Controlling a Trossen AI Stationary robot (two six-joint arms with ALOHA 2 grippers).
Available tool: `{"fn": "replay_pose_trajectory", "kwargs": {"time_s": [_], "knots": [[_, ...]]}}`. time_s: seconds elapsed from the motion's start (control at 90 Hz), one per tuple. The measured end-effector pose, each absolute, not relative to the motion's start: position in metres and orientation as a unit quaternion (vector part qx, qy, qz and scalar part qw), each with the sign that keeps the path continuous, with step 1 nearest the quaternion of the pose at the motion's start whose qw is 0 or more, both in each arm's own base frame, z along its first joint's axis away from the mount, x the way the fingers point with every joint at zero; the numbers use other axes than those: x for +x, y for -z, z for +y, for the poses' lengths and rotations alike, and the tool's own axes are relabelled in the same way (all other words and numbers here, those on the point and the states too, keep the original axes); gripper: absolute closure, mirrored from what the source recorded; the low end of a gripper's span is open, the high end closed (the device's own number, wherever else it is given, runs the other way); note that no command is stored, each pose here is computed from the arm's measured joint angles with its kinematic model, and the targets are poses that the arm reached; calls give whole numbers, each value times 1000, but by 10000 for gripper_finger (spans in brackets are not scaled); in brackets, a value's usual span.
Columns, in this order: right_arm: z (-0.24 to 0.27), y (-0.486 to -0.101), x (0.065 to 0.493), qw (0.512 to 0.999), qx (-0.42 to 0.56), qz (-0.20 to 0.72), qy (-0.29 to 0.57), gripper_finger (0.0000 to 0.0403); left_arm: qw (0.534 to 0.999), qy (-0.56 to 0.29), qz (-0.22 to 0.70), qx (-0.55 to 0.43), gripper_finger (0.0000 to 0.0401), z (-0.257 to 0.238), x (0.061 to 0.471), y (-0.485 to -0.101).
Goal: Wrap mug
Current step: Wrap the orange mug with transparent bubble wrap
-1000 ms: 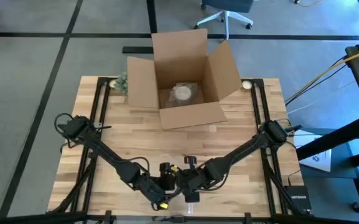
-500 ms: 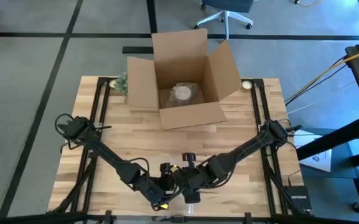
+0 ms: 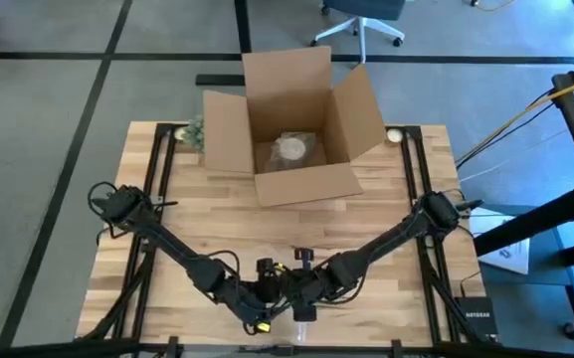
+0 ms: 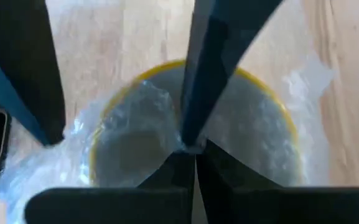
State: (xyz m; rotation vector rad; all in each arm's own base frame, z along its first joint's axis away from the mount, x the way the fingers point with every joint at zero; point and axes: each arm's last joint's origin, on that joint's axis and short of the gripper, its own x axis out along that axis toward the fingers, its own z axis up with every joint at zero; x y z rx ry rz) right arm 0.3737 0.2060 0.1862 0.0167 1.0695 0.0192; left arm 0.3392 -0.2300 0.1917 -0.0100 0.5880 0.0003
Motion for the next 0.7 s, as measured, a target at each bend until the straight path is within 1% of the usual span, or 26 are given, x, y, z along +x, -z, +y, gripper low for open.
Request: {"fn": "replay_pose_trajectory", "kwargs": {"time_s": [0.1, 0.211, 0.389, 0.444, 0.589, 0.7], "knots": [[206, -186, 374, 855, 20, 517, -26, 400, 958, 0, 287, -7, 162, -230, 339, -192], [208, -200, 376, 851, 18, 524, -38, 400, 958, 0, 286, -7, 162, -230, 339, -193], [211, -246, 378, 853, 8, 519, -55, 400, 958, 3, 286, -7, 162, -231, 339, -193], [210, -254, 378, 853, 4, 519, -50, 400, 958, 3, 286, -8, 162, -231, 339, -193], [210, -255, 382, 866, 0, 499, -36, 400, 958, 2, 285, -8, 162, -231, 339, -193], [212, -237, 385, 860, 0, 509, -35, 400, 958, 2, 286, -8, 162, -231, 339, -193]]}}
